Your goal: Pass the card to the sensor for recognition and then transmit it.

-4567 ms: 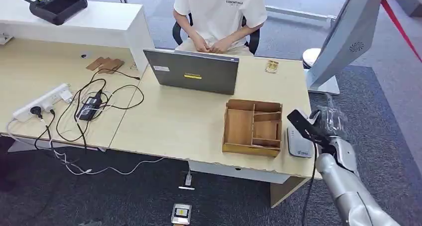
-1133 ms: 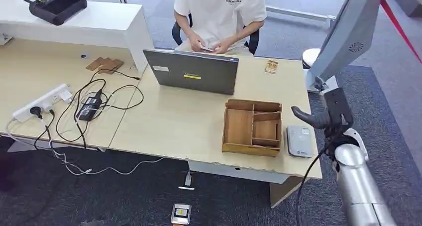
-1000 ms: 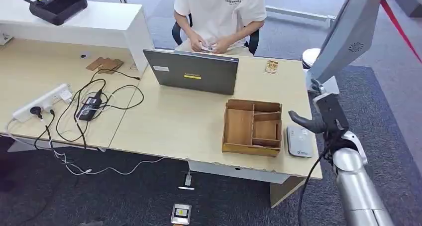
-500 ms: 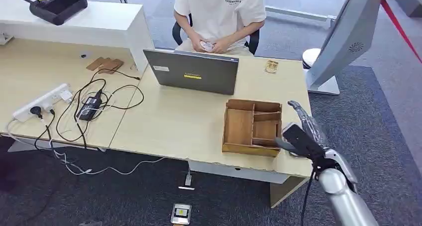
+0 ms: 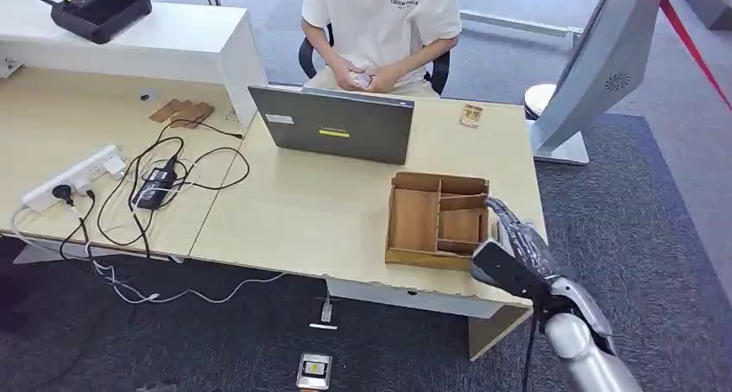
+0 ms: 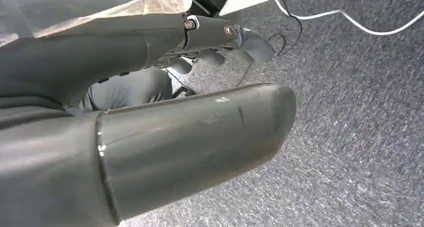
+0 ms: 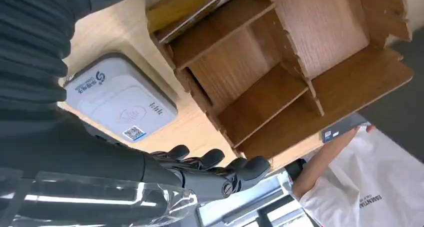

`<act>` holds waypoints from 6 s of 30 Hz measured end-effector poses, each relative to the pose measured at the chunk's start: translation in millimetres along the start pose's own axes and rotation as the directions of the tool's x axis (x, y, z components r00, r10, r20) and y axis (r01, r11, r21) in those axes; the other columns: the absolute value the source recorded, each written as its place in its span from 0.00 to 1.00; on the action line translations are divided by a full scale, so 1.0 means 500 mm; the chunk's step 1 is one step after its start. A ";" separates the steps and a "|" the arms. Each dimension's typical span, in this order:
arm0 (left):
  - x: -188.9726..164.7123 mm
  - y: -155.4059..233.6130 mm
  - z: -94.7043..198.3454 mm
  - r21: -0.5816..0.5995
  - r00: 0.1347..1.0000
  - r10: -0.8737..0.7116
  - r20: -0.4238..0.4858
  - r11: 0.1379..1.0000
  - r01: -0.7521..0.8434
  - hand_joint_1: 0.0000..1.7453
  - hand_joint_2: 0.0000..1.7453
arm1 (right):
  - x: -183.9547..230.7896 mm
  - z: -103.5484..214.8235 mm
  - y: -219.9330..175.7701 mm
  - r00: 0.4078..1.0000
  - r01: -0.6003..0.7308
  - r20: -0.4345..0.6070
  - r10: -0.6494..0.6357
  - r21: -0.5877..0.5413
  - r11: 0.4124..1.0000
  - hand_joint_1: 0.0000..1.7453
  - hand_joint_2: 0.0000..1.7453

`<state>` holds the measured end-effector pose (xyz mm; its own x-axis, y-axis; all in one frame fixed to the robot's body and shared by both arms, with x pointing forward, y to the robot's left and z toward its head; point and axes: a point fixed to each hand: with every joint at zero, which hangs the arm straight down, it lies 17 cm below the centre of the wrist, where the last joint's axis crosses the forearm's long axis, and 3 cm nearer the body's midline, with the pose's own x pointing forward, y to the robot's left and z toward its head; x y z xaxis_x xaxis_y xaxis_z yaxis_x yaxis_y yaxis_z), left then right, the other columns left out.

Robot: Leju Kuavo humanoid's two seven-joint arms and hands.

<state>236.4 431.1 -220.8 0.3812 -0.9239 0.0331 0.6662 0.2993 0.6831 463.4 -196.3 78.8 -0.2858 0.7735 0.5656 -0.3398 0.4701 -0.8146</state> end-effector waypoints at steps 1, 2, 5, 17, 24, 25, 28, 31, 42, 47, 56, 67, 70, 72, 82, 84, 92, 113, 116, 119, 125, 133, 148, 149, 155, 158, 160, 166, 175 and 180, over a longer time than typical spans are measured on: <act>-0.002 0.000 0.000 0.001 1.000 0.003 -0.002 1.000 -0.003 0.00 0.00 | 0.001 0.000 0.002 1.000 -0.007 0.001 0.007 0.003 1.000 0.00 1.00; -0.003 -0.001 0.001 0.003 1.000 0.003 -0.002 1.000 -0.003 0.00 0.00 | 0.000 0.001 0.004 1.000 -0.020 0.001 0.020 0.006 1.000 0.00 1.00; -0.006 -0.002 0.002 0.006 1.000 0.005 -0.003 1.000 -0.005 0.00 0.00 | -0.004 0.000 0.006 0.997 -0.070 -0.010 0.070 0.001 0.998 0.00 1.00; -0.016 -0.010 0.007 0.015 1.000 0.019 -0.015 1.000 -0.019 0.00 0.00 | -0.045 -0.009 -0.013 0.952 -0.298 -0.089 0.292 -0.075 0.952 0.00 1.00; -0.019 -0.010 0.008 0.016 0.999 0.026 -0.020 1.000 -0.025 0.00 0.00 | -0.073 -0.005 0.011 0.946 -0.313 -0.106 0.308 -0.044 0.949 0.00 1.00; -0.019 -0.010 0.008 0.016 0.999 0.026 -0.021 1.000 -0.026 0.00 0.00 | -0.076 -0.005 0.014 0.945 -0.314 -0.107 0.308 -0.039 0.949 0.00 1.00; -0.020 -0.010 0.008 0.016 0.999 0.027 -0.024 1.000 -0.026 0.00 0.00 | -0.082 -0.003 0.023 0.945 -0.314 -0.106 0.310 -0.026 0.949 0.00 1.00; -0.020 -0.010 0.008 0.016 0.999 0.027 -0.025 1.000 -0.026 0.00 0.00 | -0.087 -0.002 0.028 0.944 -0.316 -0.107 0.312 -0.018 0.949 0.00 1.00; -0.021 -0.010 0.008 0.018 0.999 0.024 -0.026 1.000 -0.024 0.00 0.00 | -0.072 -0.015 0.003 0.933 -0.358 -0.091 0.350 -0.104 0.928 0.00 1.00; -0.017 -0.009 0.007 0.018 1.000 0.019 -0.016 1.000 -0.019 0.00 0.00 | -0.039 -0.028 -0.009 0.936 -0.353 -0.049 0.350 -0.155 0.923 0.00 1.00; -0.014 -0.007 0.006 0.016 1.000 0.016 -0.012 1.000 -0.016 0.00 0.00 | -0.032 -0.032 -0.001 0.939 -0.344 -0.046 0.341 -0.161 0.925 0.00 1.00; -0.014 -0.007 0.006 0.016 1.000 0.017 -0.011 1.000 -0.017 0.00 0.00 | -0.039 -0.036 0.026 0.941 -0.339 -0.040 0.336 -0.111 0.934 0.00 1.00; -0.014 -0.006 0.006 0.016 1.000 0.017 -0.013 1.000 -0.017 0.00 0.00 | -0.042 -0.036 0.029 0.941 -0.340 -0.041 0.337 -0.105 0.935 0.00 1.00; -0.014 -0.006 0.006 0.016 1.000 0.017 -0.013 1.000 -0.017 0.00 0.00 | -0.042 -0.036 0.029 0.941 -0.340 -0.040 0.337 -0.105 0.935 0.00 1.00; -0.013 -0.004 0.005 0.017 1.000 0.013 -0.019 1.000 -0.013 0.00 0.00 | -0.048 -0.036 0.037 0.941 -0.338 -0.043 0.336 -0.091 0.937 1.00 1.00; -0.014 -0.004 0.005 0.017 1.000 0.014 -0.020 1.000 -0.013 0.00 0.00 | -0.049 -0.036 0.039 0.943 -0.331 -0.045 0.329 -0.088 0.939 1.00 1.00; -0.015 -0.005 0.005 0.018 1.000 0.018 -0.023 1.000 -0.017 0.00 0.00 | -0.054 -0.039 0.044 0.946 -0.324 -0.044 0.321 -0.076 0.943 1.00 1.00; -0.014 -0.005 0.005 0.020 1.000 0.009 -0.017 1.000 -0.008 0.00 0.00 | -0.070 -0.036 0.037 0.940 -0.340 -0.071 0.334 -0.099 0.935 1.00 1.00; -0.015 -0.005 0.006 0.023 1.000 0.013 -0.021 1.000 -0.012 0.00 0.00 | -0.070 -0.034 0.021 0.943 -0.330 -0.079 0.322 -0.142 0.933 1.00 1.00; -0.017 -0.007 0.007 0.024 1.000 0.013 -0.022 1.000 -0.012 0.00 0.00 | -0.055 -0.039 -0.023 0.951 -0.310 -0.080 0.299 -0.223 0.924 1.00 1.00; -0.014 -0.006 0.006 0.024 1.000 0.002 -0.014 1.000 -0.002 0.00 0.00 | 0.000 -0.068 -0.165 0.957 -0.285 -0.062 0.284 -0.381 0.879 1.00 1.00; -0.002 -0.001 0.003 0.023 1.000 -0.013 0.004 1.000 0.013 0.00 0.00 | 0.057 -0.079 -0.311 0.965 -0.241 -0.037 0.259 -0.514 0.823 1.00 1.00; 0.018 0.009 -0.003 0.016 0.999 -0.031 0.028 0.999 0.030 0.00 0.00 | 0.093 -0.089 -0.342 0.965 -0.231 -0.013 0.262 -0.516 0.825 1.00 1.00; 0.020 0.009 -0.004 0.013 0.999 -0.034 0.030 0.999 0.033 0.00 0.00 | 0.098 -0.094 -0.341 0.963 -0.236 -0.009 0.268 -0.505 0.830 1.00 1.00; 0.050 0.034 -0.016 0.004 0.994 -0.082 0.065 0.997 0.082 0.00 0.00 | 0.159 -0.170 -0.424 0.937 -0.290 0.027 0.348 -0.494 0.819 1.00 1.00; 0.082 0.061 -0.027 0.007 0.989 -0.117 0.093 0.993 0.117 0.00 0.00 | 0.185 -0.223 -0.502 0.918 -0.349 -0.003 0.396 -0.480 0.805 1.00 1.00; 0.096 0.070 -0.030 0.007 0.986 -0.128 0.103 0.992 0.128 0.00 0.00 | 0.187 -0.246 -0.520 0.915 -0.371 -0.027 0.403 -0.454 0.810 1.00 1.00; 0.113 0.090 -0.036 0.015 0.984 -0.140 0.113 0.990 0.139 0.00 0.00 | 0.156 -0.281 -0.508 0.924 -0.378 -0.102 0.369 -0.382 0.843 1.00 1.00; 0.125 0.103 -0.041 0.015 0.978 -0.167 0.123 0.986 0.167 0.00 0.00 | 0.094 -0.292 -0.458 0.926 -0.374 -0.168 0.337 -0.302 0.877 1.00 1.00; 0.128 0.107 -0.042 0.011 0.977 -0.172 0.124 0.985 0.172 0.00 0.00 | 0.072 -0.291 -0.441 0.927 -0.368 -0.185 0.326 -0.283 0.886 0.07 1.00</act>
<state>309.9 393.1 -197.6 0.1784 -0.9840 0.0051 0.7148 0.1331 0.6865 658.3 -210.2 260.2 -0.2104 0.9489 0.2353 0.0577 0.2523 -0.9659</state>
